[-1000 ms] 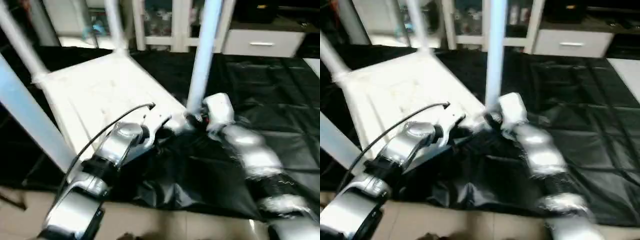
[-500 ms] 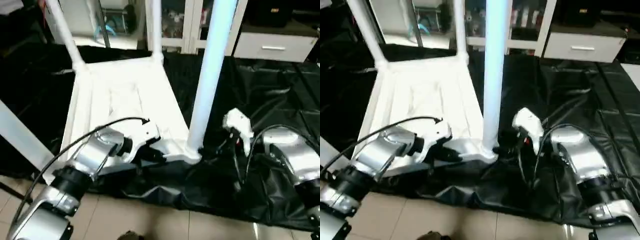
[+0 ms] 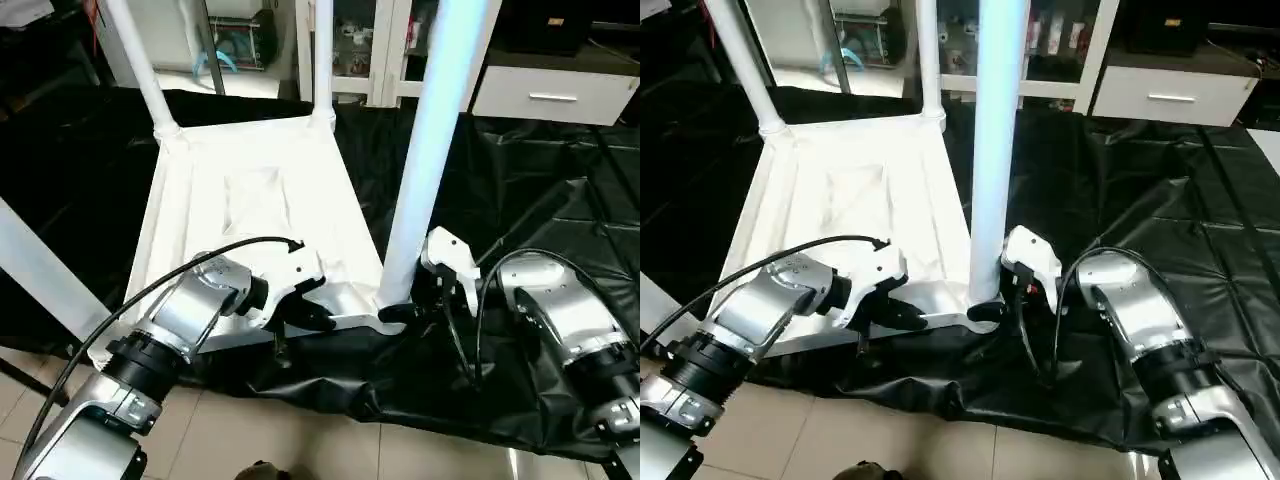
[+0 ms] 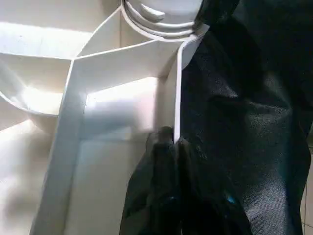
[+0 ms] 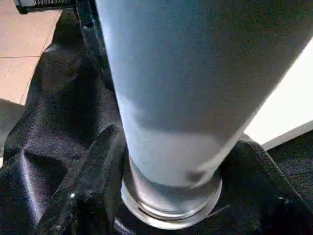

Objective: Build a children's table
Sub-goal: Rotate leg to tighten

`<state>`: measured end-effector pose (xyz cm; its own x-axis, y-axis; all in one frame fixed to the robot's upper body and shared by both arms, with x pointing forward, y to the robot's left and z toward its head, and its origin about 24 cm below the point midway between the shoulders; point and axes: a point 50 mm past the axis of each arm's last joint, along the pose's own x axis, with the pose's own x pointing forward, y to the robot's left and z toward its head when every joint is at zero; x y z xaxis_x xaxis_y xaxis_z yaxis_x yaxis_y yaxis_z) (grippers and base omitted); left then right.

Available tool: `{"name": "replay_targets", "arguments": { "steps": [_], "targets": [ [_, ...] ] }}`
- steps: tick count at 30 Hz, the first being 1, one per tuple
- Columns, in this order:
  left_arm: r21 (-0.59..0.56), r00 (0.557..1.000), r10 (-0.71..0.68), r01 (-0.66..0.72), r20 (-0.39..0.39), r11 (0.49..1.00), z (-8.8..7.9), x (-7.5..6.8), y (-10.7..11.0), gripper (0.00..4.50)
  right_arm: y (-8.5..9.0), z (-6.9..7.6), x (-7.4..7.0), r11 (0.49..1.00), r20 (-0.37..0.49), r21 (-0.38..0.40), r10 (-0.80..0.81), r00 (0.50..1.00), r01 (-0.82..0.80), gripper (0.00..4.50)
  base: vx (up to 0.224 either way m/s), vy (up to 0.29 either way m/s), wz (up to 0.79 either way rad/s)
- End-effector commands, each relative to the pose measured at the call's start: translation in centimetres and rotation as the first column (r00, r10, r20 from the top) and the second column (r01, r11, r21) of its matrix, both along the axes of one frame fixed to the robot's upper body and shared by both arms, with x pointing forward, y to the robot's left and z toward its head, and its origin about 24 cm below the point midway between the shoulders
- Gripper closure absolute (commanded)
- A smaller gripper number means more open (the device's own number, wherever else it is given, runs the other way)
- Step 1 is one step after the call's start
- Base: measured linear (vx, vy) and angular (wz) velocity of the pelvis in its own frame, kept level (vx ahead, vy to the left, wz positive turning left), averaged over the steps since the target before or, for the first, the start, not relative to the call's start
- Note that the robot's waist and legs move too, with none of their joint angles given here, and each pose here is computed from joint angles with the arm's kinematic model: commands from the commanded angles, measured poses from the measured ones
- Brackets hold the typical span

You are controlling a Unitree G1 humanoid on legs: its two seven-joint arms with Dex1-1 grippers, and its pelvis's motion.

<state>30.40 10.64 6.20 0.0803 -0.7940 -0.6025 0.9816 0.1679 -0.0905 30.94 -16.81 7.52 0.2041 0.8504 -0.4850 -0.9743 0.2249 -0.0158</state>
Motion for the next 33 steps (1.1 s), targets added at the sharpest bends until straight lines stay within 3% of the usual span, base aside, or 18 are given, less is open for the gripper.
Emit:
{"name": "replay_targets", "arguments": {
  "steps": [1,10,20,25,30,31,33],
  "targets": [
    [0.005,0.997,-0.056,0.057,-0.043,0.998,-0.5,-0.7,-0.5,4.50,0.3,0.1,0.1,0.999,0.004,-0.019,0.026,1.000,-0.026,2.01,0.000,0.000,0.00],
    [0.006,0.997,-0.054,0.055,-0.052,0.998,-0.7,-0.8,-0.7,4.50,-0.2,-0.1,-0.2,0.996,-0.017,-0.061,0.069,0.998,-0.069,2.26,0.000,0.000,0.00],
    [-0.013,0.999,-0.003,0.002,-0.046,1.000,-0.7,-0.4,-0.9,4.50,0.3,-1.4,-1.2,0.994,-0.074,-0.049,0.090,0.993,-0.094,2.44,0.000,0.000,0.00],
    [-0.024,0.997,0.071,-0.072,-0.015,0.997,-0.7,0.4,-1.2,4.50,0.7,-1.3,0.0,0.999,-0.006,-0.021,-0.043,0.999,0.043,2.47,0.000,0.000,0.00],
    [-0.073,0.972,0.233,-0.231,0.025,0.970,-0.6,2.0,-2.3,4.50,0.4,-2.5,2.2,0.922,0.034,0.012,-0.388,0.921,0.388,2.50,-0.026,0.002,-0.02],
    [-0.093,0.942,0.333,-0.329,0.035,0.940,-0.4,3.0,-2.9,4.50,0.7,-3.2,2.7,0.852,0.010,0.044,-0.522,0.853,0.521,2.50,-0.052,0.011,-0.06],
    [-0.100,0.922,0.386,-0.381,0.039,0.919,-0.3,3.6,-3.2,4.50,0.9,-3.6,3.0,0.807,-0.010,0.054,-0.588,0.809,0.588,2.50,-0.025,0.005,-0.03]
  ]
}}
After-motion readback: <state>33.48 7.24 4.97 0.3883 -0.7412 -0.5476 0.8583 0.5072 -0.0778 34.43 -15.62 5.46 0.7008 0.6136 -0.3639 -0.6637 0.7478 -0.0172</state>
